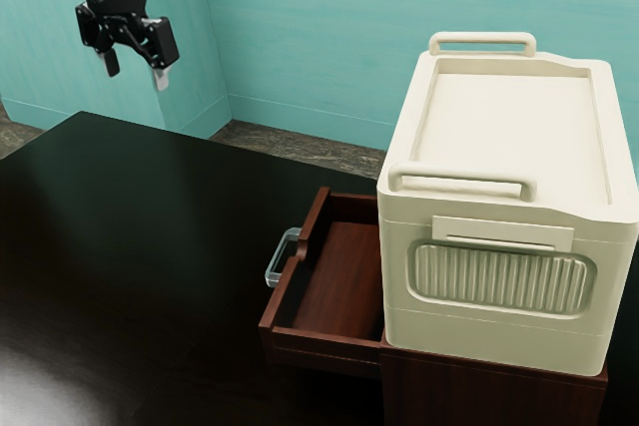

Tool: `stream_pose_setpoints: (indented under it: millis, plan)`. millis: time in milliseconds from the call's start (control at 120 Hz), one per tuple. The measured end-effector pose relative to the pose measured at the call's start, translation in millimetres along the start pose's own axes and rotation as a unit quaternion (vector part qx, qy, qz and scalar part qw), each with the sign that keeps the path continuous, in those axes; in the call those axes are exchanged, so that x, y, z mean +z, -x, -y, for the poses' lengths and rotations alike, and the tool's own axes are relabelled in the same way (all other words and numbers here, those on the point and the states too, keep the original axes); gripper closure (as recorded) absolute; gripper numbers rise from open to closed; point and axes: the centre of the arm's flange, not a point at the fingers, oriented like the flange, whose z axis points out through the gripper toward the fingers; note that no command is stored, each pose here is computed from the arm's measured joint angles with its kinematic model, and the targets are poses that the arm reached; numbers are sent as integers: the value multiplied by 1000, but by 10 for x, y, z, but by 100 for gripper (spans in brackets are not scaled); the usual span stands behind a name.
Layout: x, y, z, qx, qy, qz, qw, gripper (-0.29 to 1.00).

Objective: Push the drawer handle with one arm to close the drawer

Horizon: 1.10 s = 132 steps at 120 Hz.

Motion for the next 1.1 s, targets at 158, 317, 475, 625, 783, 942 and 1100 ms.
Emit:
stream_pose_setpoints:
  millis: [158,317,475,625,783,942,1100]
  plan:
    - [-210,33,18,-2,5,-15,1000,0]
    - [-1362,415,5,2,31,-108,994,0]
    - [-1348,479,-49,9,39,-84,996,0]
    - [-1159,459,34,1,39,-51,998,0]
    - [94,803,-150,14,41,47,998,0]
    - [967,1079,-314,15,29,52,998,0]
    - [1677,1172,-426,19,30,46,998,0]
